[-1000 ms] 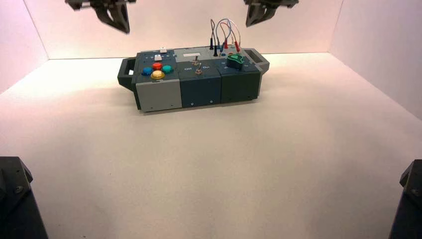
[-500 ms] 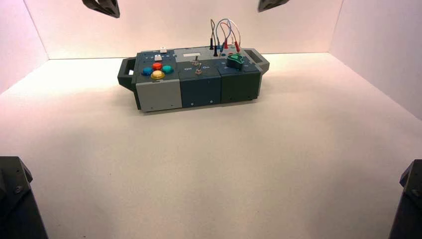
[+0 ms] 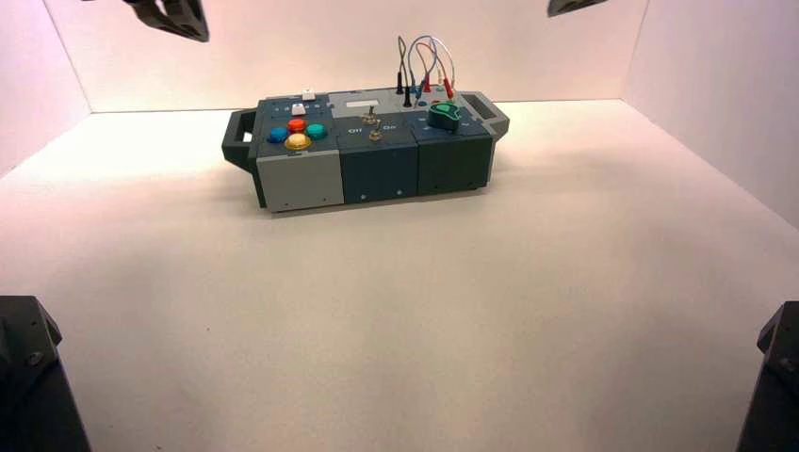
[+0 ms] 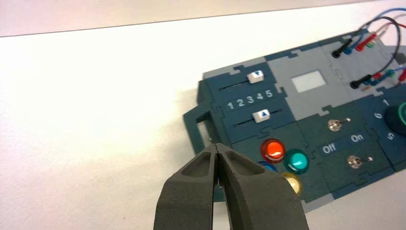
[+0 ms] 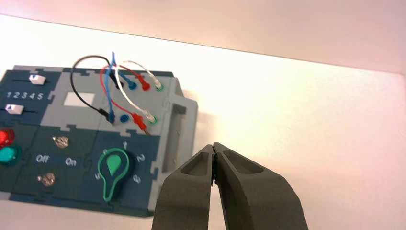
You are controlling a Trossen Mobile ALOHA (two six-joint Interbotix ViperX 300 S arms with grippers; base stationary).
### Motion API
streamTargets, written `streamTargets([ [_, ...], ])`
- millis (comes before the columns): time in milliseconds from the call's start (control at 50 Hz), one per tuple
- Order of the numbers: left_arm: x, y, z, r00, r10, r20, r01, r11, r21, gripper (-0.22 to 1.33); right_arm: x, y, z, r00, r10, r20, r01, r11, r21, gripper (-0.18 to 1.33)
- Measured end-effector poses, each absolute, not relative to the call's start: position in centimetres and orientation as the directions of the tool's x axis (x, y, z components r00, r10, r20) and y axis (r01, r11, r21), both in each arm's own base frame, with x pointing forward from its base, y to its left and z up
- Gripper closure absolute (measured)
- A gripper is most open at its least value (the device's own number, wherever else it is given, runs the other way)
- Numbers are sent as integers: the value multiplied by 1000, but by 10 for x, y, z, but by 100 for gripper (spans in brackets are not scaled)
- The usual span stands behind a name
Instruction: Move the box away.
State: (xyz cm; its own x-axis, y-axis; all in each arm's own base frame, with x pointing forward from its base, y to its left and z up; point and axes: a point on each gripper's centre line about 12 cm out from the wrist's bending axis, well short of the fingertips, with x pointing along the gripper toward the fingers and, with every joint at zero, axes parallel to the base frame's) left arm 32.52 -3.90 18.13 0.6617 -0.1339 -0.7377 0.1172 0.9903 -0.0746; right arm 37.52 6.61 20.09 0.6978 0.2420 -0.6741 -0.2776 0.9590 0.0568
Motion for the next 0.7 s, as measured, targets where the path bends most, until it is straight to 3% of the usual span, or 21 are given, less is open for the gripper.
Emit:
streamTargets([
  [420,299,-30,154,684,-93,-724,61,996,-70,127,331,31,184,733,136,-666,-157,987,29,129],
  [700,281,-27,156,726,-79,-684,48,997,-64,127,307,24,186,770,101,-629,-106,994,30,129],
])
